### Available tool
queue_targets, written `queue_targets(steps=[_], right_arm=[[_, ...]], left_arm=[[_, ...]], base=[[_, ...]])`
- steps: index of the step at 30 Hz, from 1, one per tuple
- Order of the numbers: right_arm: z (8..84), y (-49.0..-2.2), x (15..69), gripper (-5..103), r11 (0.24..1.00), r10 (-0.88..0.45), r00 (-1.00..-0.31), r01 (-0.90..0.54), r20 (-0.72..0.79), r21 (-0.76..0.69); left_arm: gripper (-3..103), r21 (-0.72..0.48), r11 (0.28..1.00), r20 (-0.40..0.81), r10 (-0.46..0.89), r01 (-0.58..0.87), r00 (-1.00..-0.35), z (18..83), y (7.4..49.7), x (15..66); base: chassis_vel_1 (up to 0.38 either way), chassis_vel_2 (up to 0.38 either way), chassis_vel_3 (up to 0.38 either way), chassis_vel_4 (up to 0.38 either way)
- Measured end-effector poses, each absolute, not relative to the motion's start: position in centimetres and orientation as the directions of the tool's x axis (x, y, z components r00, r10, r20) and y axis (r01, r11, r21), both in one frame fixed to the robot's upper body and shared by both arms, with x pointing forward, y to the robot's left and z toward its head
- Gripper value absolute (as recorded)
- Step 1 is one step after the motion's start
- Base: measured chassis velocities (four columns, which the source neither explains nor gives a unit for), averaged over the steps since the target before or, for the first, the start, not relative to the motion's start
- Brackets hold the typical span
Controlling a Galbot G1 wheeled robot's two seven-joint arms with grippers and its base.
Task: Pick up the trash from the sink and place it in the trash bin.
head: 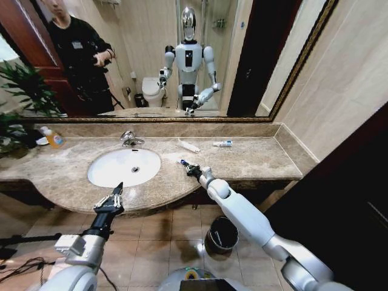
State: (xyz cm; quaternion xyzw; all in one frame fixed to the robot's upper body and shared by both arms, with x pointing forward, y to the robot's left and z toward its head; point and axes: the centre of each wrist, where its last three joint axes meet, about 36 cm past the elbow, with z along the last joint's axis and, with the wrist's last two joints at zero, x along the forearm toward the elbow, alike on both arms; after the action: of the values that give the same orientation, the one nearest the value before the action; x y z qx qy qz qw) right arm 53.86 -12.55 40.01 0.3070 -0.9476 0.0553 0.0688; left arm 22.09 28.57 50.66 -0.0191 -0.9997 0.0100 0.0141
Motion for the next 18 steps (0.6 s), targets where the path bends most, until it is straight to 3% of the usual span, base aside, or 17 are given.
queue_targets(steps=[2,4,5,8,10,18], right_arm=[[40.0,-12.5,53.9,3,0.805,-0.575,-0.801,-0.59,0.166,-0.063],[39.7,-12.2,54.2,14,0.806,-0.573,-0.801,-0.589,0.175,-0.059],[39.7,-12.2,54.2,14,0.806,-0.573,-0.801,-0.589,0.175,-0.059],[39.2,-11.6,54.5,31,0.806,-0.572,-0.799,-0.589,0.185,-0.056],[39.2,-11.4,54.6,31,0.807,-0.571,-0.8,-0.588,0.186,-0.055],[38.9,-11.4,55.3,63,0.81,-0.561,-0.804,-0.582,0.197,-0.068]], left_arm=[[0,-0.02,0.999,0.028,0.038,0.038,-0.999,50.7,28.6,22.1],[0,-0.02,0.999,0.028,0.038,0.038,-0.999,50.7,28.6,22.1],[0,-0.02,0.999,0.028,0.038,0.038,-0.999,50.7,28.6,22.1],[0,-0.02,0.999,0.028,0.038,0.038,-0.999,50.7,28.6,22.1],[0,-0.02,0.999,0.028,0.038,0.038,-0.999,50.7,28.6,22.1],[0,-0.02,0.999,0.028,0.038,0.038,-0.999,50.7,28.6,22.1]], base=[[0.0,0.0,0.0,0.0],[0.0,0.0,0.0,0.0],[0.0,0.0,0.0,0.0],[0.0,0.0,0.0,0.0],[0.0,0.0,0.0,0.0],[0.0,0.0,0.0,0.0]])
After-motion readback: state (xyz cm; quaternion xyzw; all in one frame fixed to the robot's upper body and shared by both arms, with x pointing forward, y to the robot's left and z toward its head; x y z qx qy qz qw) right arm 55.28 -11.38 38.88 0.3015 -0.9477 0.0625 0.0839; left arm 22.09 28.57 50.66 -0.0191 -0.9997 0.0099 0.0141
